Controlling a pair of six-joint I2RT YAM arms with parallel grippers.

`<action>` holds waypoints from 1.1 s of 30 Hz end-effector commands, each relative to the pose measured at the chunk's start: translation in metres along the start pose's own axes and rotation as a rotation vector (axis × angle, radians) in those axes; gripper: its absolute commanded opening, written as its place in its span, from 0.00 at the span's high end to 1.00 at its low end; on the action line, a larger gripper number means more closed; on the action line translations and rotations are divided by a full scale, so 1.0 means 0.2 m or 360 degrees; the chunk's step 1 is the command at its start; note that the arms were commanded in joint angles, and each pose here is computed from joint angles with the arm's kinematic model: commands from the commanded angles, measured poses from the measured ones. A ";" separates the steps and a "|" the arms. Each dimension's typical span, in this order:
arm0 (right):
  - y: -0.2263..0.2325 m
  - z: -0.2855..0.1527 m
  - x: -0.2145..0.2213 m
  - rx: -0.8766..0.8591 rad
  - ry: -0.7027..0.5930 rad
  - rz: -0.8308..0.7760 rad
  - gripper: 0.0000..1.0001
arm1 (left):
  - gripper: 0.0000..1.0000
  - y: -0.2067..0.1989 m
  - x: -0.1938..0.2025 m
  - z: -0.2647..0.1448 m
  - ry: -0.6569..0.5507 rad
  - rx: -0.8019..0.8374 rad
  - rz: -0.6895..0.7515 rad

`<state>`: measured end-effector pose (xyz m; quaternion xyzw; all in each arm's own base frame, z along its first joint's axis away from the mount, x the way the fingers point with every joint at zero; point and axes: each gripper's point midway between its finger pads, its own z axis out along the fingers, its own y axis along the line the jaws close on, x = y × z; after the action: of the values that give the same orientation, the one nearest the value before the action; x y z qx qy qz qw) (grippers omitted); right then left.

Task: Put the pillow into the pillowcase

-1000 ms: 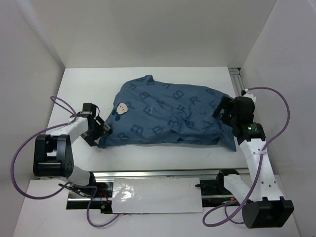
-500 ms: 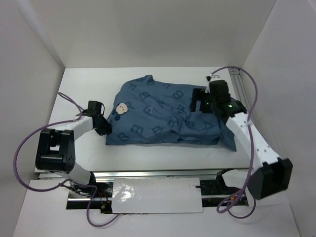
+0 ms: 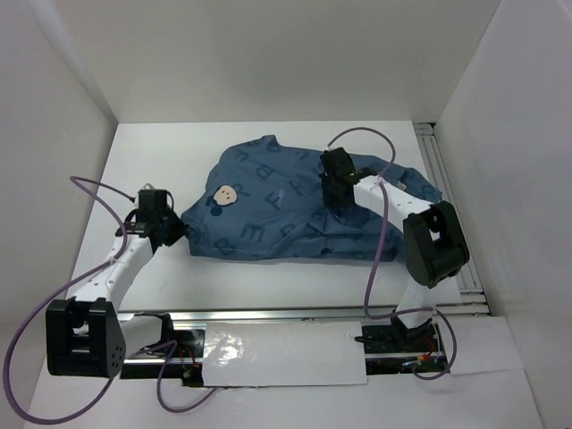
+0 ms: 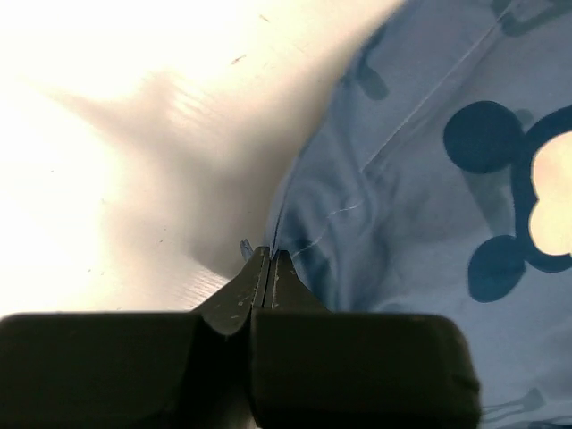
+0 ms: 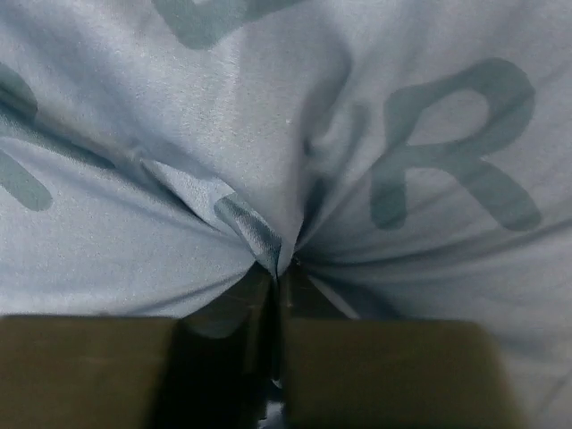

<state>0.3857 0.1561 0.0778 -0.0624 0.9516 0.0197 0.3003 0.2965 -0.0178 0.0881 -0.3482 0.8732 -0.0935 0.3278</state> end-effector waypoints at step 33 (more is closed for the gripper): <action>0.26 0.06 -0.87 -0.0093 -0.0640 0.0126 0.79 | 1.00 0.12 -0.49 -0.09 -0.0366 -0.0172 -0.0331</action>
<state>0.5202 0.2293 0.1129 -0.0409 0.8967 0.0187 0.4403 0.3186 0.0412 0.1306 -0.4387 0.8136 -0.0598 0.3768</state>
